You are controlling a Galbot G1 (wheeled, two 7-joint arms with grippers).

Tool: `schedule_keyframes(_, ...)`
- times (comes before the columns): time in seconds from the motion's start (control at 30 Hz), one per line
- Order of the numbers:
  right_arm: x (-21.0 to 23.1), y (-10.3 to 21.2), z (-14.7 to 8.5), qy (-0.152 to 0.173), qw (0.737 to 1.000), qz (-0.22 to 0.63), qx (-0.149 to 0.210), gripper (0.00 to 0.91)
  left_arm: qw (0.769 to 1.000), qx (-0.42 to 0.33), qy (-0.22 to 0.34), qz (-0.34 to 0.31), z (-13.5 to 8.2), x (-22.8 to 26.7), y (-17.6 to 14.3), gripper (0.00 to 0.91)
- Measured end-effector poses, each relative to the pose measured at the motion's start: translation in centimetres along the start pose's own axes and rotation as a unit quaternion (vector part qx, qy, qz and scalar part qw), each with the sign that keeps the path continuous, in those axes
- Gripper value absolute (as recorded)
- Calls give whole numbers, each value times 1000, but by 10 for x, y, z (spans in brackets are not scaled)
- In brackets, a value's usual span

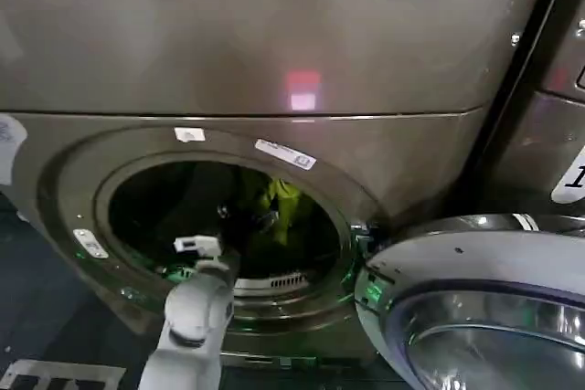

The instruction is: Grasp the clothes from the dryer.

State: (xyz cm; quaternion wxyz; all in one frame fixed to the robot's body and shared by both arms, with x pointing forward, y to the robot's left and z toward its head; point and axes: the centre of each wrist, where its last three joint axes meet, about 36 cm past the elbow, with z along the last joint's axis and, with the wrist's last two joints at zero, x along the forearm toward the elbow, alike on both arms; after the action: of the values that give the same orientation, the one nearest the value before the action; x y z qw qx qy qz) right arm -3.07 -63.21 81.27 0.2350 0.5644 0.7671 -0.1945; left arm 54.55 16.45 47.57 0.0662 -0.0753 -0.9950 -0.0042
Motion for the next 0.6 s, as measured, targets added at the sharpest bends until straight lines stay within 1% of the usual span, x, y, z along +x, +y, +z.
schedule_keyframes(0.37, -6, 4, 8, 3, 1000, -5, -9, 907, 1000, -17, 7, -6, -19, -81, 9, 907)
schedule_keyframes(0.6, -9, 6, 12, 6, 1000, -8, -13, 907, 998, -48, 30, 11, -25, -127, 17, 907)
